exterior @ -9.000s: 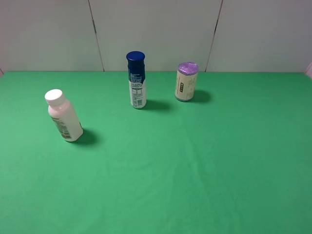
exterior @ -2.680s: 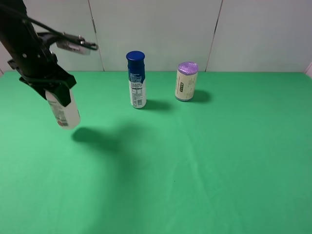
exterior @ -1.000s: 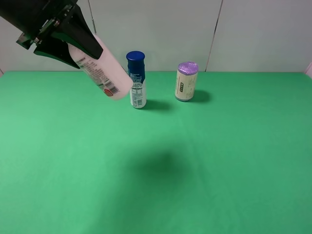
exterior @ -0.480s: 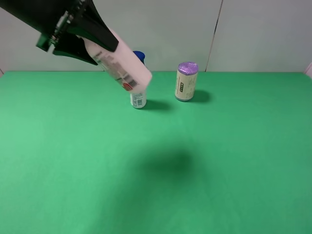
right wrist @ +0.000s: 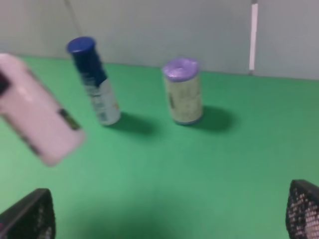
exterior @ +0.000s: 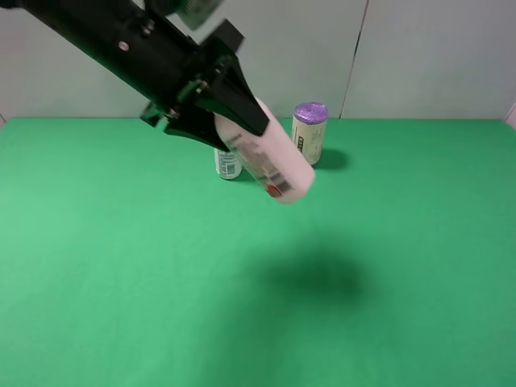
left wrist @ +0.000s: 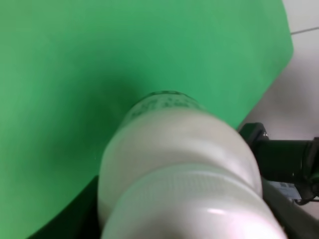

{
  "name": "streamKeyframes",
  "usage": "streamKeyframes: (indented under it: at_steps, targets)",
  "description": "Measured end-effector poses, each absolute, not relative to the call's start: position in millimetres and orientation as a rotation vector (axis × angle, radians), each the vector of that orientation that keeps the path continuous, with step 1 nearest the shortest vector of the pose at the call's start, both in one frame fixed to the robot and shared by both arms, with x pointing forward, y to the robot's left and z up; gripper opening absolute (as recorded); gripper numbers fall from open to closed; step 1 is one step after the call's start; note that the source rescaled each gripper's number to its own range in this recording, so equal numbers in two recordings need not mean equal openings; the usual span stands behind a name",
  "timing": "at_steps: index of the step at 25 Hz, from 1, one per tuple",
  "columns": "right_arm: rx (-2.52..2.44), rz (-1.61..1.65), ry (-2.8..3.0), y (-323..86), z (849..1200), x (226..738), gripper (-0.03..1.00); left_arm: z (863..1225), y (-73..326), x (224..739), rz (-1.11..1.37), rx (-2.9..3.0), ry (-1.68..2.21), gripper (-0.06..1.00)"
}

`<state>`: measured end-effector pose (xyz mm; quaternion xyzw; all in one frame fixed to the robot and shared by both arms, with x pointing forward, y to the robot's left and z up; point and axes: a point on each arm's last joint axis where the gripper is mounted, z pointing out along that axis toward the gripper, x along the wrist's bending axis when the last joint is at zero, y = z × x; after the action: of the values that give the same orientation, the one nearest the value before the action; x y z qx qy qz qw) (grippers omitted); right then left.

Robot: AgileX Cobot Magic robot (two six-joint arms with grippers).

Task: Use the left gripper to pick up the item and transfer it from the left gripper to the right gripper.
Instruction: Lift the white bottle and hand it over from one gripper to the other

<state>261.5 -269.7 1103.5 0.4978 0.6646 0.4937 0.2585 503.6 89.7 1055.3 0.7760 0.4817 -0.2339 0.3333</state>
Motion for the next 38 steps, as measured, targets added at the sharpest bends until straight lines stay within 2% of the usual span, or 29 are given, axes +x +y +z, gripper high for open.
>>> streamKeyframes:
  at_steps: [10,21,28,38]
  targets:
    - [1.124,1.291,2.086,-256.5,1100.8,289.0,1.00,1034.9,52.8,495.8,-0.719,2.012,1.203,0.00]
    - [0.883,1.180,2.369,-209.6,1082.1,341.6,1.00,1036.9,50.3,496.0,-0.720,1.989,1.179,0.00]
    - [0.770,1.180,2.442,-180.6,1070.0,355.8,1.00,1036.9,50.2,496.7,-0.706,1.990,1.169,0.00]
    - [0.757,1.129,2.423,-159.8,1051.7,382.6,1.00,1037.4,49.9,496.7,-0.711,1.983,1.168,0.00]
